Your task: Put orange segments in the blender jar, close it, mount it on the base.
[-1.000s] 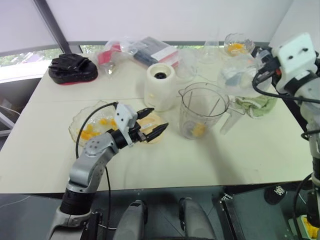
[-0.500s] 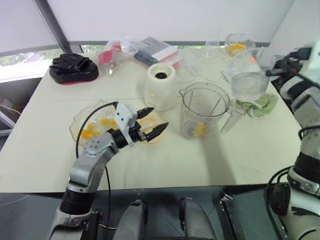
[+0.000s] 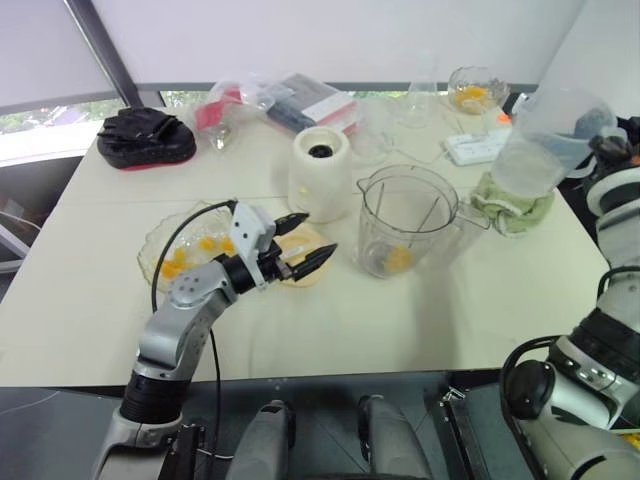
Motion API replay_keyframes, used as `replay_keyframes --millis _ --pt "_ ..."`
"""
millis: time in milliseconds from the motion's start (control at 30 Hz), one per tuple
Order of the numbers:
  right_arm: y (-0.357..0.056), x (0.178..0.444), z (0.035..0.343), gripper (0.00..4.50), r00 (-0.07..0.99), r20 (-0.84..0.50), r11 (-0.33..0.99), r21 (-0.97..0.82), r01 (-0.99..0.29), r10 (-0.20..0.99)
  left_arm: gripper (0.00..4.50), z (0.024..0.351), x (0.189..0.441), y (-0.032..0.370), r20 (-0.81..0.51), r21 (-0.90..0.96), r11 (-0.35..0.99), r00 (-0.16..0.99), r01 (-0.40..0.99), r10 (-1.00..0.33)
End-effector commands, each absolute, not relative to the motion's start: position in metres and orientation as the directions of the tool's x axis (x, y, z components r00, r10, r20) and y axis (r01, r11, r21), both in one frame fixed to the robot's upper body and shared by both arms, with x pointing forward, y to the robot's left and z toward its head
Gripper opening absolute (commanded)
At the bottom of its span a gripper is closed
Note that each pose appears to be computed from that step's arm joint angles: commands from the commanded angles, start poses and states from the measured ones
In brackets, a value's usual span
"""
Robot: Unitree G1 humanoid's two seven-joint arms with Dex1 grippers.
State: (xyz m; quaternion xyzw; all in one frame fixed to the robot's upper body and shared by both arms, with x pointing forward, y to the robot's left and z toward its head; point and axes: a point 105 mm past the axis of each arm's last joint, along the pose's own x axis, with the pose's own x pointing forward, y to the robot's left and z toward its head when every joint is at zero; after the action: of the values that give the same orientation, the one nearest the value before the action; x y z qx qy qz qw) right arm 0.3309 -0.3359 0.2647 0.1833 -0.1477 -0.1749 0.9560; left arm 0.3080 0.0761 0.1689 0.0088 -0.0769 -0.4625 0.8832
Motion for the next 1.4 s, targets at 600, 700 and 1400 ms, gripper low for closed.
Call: replay_keyframes --millis 600,700,1400 --pt "-0.387 0.319 0.137 0.04 0.749 0.111 0.709 0.437 0.554 -0.653 4.04 0.171 0.304 0.089 0.118 0.144 0.578 0.566 0.803 -0.816" --pt "-0.39 0.322 0.128 0.04 0.74 0.109 0.706 0.417 0.573 -0.664 4.04 0.17 0.304 0.09 0.104 0.154 0.575 0.566 0.803 -0.818" --pt "-0.384 0.322 0.099 3.48 0.748 0.085 0.724 0.345 0.598 -0.658 4.04 0.172 0.304 0.091 0.108 0.157 0.587 0.577 0.794 -0.81"
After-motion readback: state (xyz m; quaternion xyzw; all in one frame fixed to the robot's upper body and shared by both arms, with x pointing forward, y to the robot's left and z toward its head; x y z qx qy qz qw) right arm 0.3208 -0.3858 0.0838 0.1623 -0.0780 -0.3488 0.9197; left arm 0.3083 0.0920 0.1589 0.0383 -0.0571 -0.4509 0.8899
